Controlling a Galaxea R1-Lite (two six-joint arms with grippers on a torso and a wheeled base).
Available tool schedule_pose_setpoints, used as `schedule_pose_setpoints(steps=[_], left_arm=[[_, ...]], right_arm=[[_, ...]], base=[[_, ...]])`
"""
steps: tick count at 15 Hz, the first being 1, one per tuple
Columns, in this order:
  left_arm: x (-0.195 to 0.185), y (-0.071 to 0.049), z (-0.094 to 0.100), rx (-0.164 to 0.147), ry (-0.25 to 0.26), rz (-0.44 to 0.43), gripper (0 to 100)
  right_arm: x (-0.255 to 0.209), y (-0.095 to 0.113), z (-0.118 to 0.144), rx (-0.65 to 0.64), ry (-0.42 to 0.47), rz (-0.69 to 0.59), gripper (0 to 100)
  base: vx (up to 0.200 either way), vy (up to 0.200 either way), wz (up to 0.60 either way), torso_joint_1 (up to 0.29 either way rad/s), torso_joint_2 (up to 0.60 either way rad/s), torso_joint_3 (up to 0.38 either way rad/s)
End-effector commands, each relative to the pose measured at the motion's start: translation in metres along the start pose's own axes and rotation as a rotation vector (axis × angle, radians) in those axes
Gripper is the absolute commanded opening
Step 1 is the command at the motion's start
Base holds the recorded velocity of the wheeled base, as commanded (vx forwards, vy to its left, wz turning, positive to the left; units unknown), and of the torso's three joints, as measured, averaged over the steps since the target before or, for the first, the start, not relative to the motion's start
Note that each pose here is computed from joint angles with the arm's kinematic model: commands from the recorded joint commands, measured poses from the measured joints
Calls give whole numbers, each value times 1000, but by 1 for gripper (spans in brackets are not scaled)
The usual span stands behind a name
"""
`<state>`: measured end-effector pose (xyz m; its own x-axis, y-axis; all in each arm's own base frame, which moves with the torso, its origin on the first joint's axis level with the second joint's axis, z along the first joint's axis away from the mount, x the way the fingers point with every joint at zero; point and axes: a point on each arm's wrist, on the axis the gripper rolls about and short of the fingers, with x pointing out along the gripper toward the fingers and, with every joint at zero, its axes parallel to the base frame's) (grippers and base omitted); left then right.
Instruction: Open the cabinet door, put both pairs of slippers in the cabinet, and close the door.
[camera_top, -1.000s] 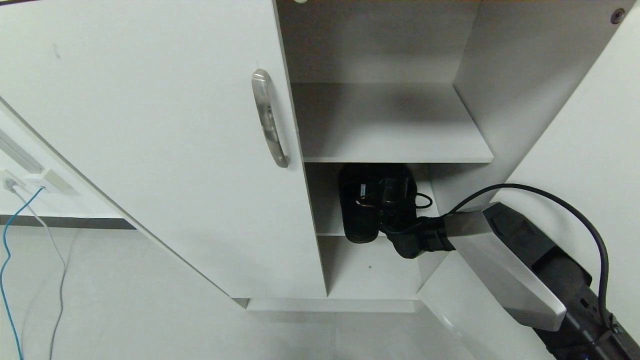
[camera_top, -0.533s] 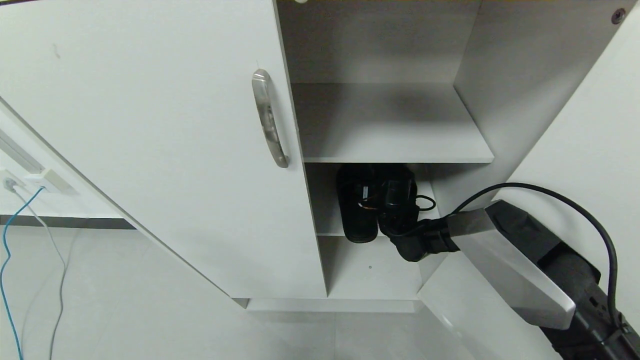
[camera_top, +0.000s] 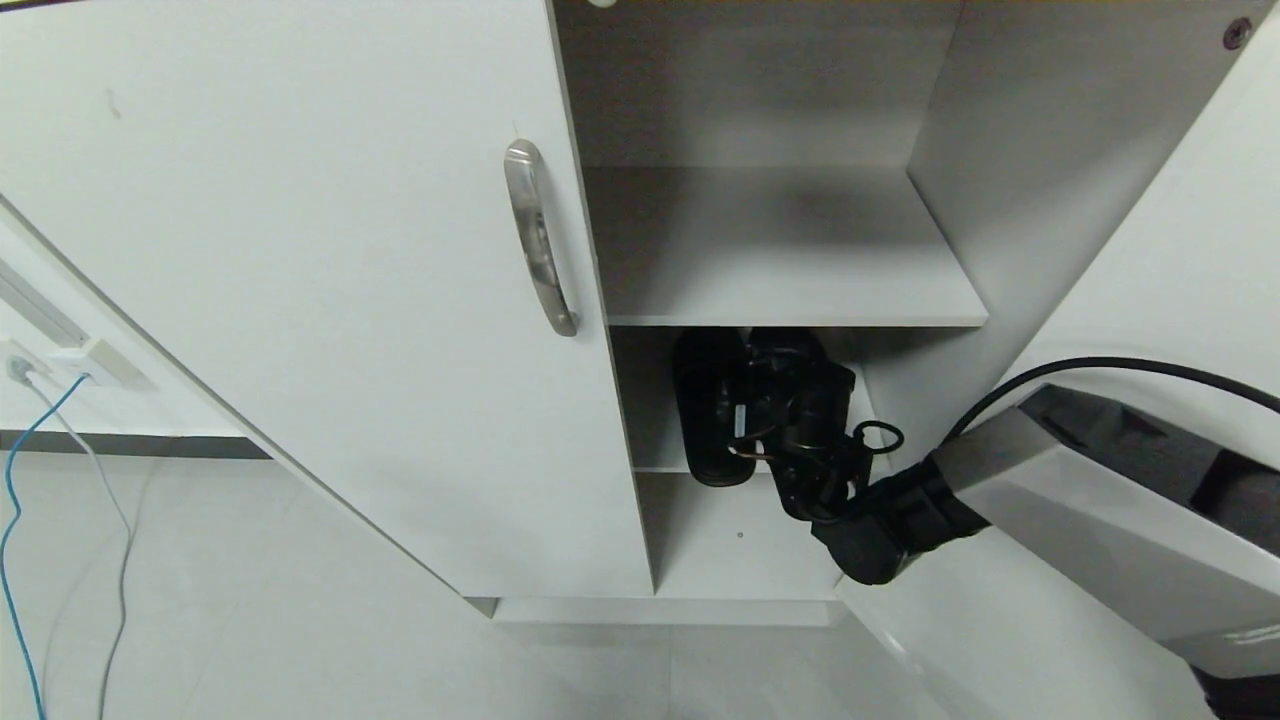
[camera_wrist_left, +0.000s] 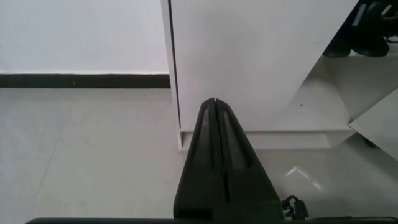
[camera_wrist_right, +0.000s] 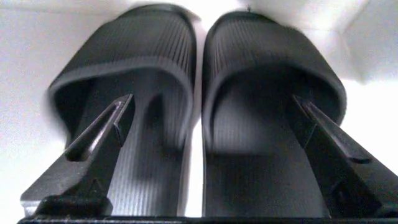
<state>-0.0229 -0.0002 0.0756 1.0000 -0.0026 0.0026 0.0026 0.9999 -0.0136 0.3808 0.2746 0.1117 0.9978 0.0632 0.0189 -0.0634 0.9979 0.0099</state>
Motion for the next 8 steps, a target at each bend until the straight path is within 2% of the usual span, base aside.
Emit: schedule_pose_setpoints(steps=[1,4,8], left_arm=[[0,0,0,0,1,-1,0],[0,0,0,0,1,-1,0],[0,0,0,0,1,1,0]], right_arm=[[-40,-8,26,8,-4,27,100],[-77,-16,18,-12,27,38,100],[-90,-14,23,-8,19,61,100]], base=[[0,0,0,0,0,0],[0,0,0,0,0,0],[0,0,0,0,0,0]])
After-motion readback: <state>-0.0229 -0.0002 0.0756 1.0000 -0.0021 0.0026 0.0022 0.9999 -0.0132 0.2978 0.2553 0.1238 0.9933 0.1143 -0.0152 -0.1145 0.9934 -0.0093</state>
